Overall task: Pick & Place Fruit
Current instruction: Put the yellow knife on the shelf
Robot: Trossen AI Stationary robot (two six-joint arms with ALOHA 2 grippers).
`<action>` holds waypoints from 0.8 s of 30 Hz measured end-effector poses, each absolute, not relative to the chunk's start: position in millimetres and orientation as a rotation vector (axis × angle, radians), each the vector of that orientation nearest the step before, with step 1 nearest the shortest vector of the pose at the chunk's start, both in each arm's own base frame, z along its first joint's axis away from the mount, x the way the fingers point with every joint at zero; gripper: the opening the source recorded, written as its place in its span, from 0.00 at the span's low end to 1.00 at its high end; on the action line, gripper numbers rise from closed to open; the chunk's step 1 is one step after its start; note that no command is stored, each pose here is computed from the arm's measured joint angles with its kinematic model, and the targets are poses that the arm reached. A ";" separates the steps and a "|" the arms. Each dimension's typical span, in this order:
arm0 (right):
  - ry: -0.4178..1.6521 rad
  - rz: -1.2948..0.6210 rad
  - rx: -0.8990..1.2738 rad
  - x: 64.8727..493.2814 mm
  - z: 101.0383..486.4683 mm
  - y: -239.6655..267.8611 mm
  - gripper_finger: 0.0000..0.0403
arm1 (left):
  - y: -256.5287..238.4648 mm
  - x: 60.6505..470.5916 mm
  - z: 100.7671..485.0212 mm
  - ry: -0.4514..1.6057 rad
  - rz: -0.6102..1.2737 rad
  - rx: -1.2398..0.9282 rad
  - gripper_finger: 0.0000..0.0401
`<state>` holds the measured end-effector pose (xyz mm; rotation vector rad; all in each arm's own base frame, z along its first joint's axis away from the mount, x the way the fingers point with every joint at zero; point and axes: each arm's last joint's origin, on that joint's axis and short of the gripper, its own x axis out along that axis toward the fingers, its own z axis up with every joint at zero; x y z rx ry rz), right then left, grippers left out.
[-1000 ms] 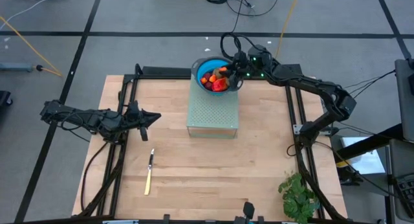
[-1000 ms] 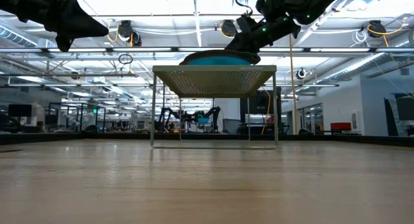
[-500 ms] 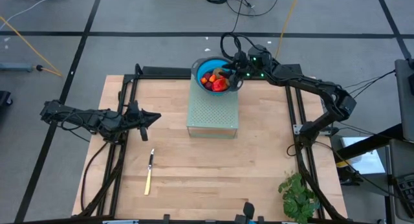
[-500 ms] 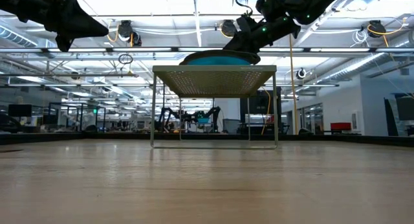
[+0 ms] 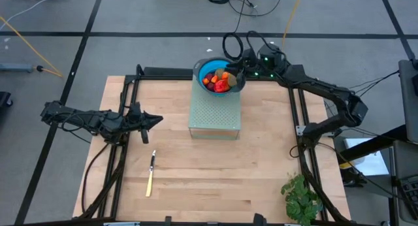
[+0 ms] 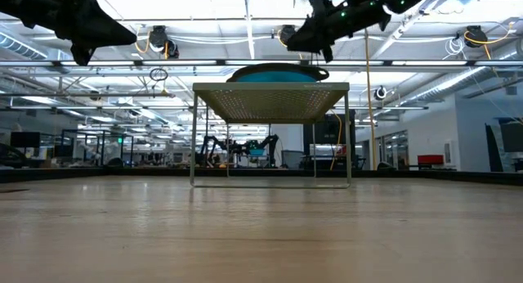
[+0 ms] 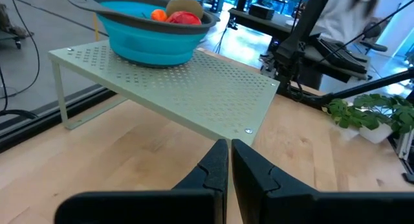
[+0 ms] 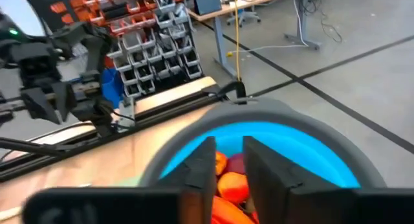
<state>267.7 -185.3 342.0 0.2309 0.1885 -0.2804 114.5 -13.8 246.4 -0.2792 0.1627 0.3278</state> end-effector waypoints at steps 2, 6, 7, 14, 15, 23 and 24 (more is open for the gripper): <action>0.180 -0.272 0.225 265.1 347.5 -179.7 0.16 | -13.8 114.5 246.4 0.163 0.328 -0.279 0.05; 0.172 -0.257 0.218 258.9 356.8 -169.1 0.03 | -13.8 114.5 246.4 0.162 0.327 -0.279 0.05; 0.171 -0.257 0.217 256.7 359.5 -166.4 0.02 | -13.8 114.5 246.4 0.163 0.327 -0.279 0.05; 0.271 -0.380 0.230 237.4 365.5 -146.9 0.01 | -13.9 114.5 246.3 0.164 0.326 -0.279 0.05; 0.282 -0.376 0.231 234.2 367.1 -143.1 0.00 | -13.9 114.5 246.3 0.164 0.326 -0.279 0.05; 0.252 -0.298 0.223 211.3 369.3 -105.8 0.00 | -13.9 114.5 246.3 0.164 0.326 -0.279 0.05; 0.245 -0.288 0.228 207.4 368.3 -100.7 0.00 | -13.9 114.5 246.3 0.164 0.325 -0.279 0.05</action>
